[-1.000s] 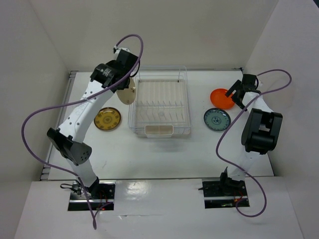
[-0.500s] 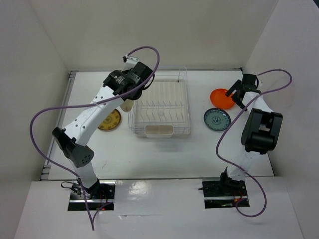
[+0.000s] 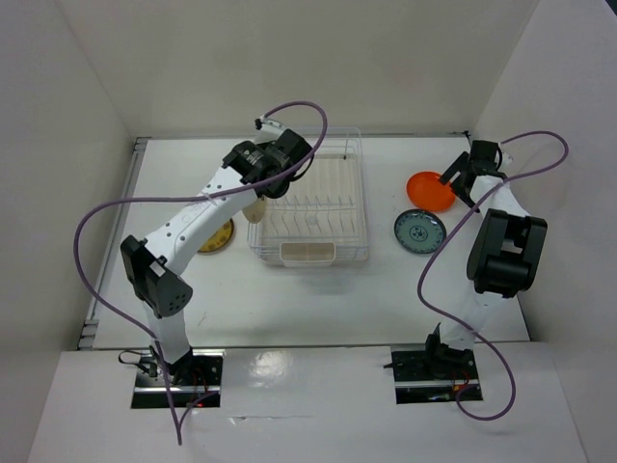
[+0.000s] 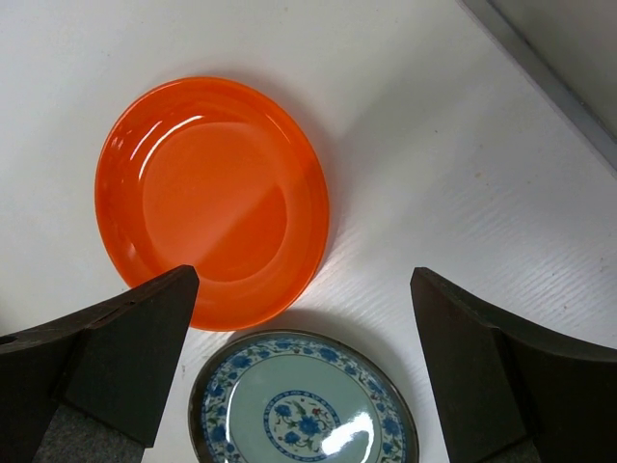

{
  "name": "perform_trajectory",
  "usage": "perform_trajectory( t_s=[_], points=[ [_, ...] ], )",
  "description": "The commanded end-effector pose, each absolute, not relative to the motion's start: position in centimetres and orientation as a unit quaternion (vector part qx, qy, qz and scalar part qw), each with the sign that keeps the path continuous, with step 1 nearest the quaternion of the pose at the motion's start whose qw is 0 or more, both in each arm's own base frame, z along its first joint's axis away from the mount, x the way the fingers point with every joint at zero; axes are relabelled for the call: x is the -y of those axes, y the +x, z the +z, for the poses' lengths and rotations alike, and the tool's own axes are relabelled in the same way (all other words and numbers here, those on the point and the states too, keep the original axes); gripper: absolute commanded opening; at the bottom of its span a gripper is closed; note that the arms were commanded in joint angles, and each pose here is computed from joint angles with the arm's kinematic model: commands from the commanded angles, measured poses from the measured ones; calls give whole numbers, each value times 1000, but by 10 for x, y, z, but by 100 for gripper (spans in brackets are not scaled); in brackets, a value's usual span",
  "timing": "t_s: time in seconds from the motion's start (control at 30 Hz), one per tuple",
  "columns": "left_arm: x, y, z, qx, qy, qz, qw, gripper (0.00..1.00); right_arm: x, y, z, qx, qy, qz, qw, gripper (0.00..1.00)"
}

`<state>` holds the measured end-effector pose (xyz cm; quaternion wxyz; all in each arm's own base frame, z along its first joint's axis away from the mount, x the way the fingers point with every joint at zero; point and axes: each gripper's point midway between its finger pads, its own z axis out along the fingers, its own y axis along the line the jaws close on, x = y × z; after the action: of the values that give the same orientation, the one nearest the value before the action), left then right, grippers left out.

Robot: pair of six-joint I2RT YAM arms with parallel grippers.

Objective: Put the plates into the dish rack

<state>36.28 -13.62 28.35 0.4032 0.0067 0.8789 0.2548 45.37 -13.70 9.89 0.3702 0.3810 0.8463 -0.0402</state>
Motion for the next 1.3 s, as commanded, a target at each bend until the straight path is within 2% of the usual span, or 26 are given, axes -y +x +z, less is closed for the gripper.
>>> perform_trajectory(
  t_s=[0.0,0.47,0.77,1.27],
  points=[
    [140,366,280,-875,-4,257,410,0,149,462,113,-835,386,-50,389,100],
    [153,377,238,-879,10,293,375,0,149,464,112,-837,384,-37,387,100],
    [174,383,208,-900,9,260,350,0,147,465,112,-838,383,-33,386,100],
    [184,359,190,-904,-7,274,329,0,143,464,110,-845,381,-25,376,100]
  ],
)
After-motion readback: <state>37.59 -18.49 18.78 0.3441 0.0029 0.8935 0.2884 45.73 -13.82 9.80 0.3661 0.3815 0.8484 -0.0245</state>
